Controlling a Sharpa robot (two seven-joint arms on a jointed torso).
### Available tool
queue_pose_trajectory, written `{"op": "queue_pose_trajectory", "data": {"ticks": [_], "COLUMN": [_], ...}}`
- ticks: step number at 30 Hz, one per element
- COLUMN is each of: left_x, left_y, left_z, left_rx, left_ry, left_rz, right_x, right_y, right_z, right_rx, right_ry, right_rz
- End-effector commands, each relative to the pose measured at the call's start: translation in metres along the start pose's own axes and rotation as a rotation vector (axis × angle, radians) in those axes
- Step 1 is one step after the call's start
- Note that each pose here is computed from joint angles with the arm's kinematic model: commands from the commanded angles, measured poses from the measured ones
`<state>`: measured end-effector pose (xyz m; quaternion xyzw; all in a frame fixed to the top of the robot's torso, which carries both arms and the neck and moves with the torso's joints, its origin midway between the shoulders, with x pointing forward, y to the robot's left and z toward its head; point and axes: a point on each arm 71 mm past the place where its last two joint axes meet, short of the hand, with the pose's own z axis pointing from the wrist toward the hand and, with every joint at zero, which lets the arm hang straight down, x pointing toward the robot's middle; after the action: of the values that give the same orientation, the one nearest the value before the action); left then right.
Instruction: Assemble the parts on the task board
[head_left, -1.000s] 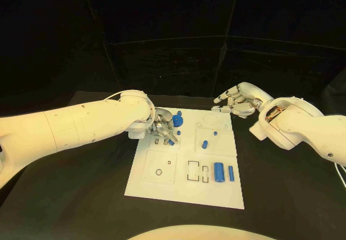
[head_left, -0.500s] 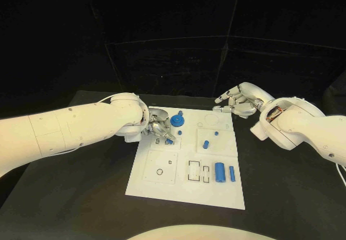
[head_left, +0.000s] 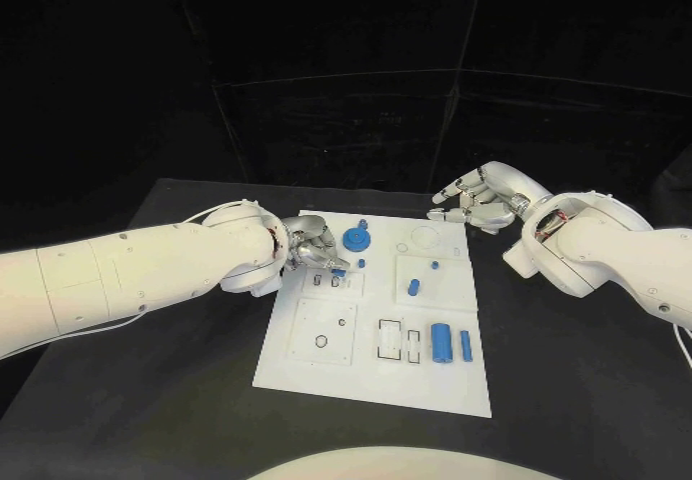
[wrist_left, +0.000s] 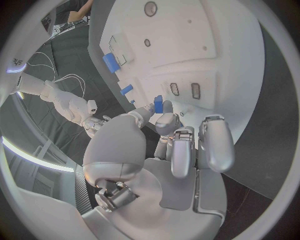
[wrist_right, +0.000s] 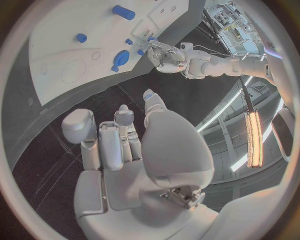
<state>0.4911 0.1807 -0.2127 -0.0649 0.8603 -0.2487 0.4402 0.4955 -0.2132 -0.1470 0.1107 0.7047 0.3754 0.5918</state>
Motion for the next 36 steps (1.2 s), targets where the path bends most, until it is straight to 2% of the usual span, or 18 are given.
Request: {"op": "queue_pose_trajectory", "data": {"ticks": [1, 11, 20, 36], "left_x": [-0.0018, 0.0097, 0.0153, 0.0191], "left_y": [0.0009, 0.0094, 0.0153, 0.0165], "left_z": [-0.0017, -0.0008, 0.0006, 0.0014], "left_rx": [0.016, -0.001, -0.021, -0.030], "left_ry": [-0.099, -0.072, -0.009, 0.043], "left_rz": [-0.035, 0.000, 0.052, 0.085], "right_x": [-0.002, -0.002, -0.003, -0.003], "right_y": [0.001, 0.000, 0.001, 0.001], "right_z": [0.000, 0.000, 0.000, 0.000], "right_rx": [-0.011, -0.011, -0.017, -0.023], "right_ry": [-0.008, -0.010, -0.017, -0.022], "right_rz": [-0.004, -0.004, -0.003, -0.003]}}
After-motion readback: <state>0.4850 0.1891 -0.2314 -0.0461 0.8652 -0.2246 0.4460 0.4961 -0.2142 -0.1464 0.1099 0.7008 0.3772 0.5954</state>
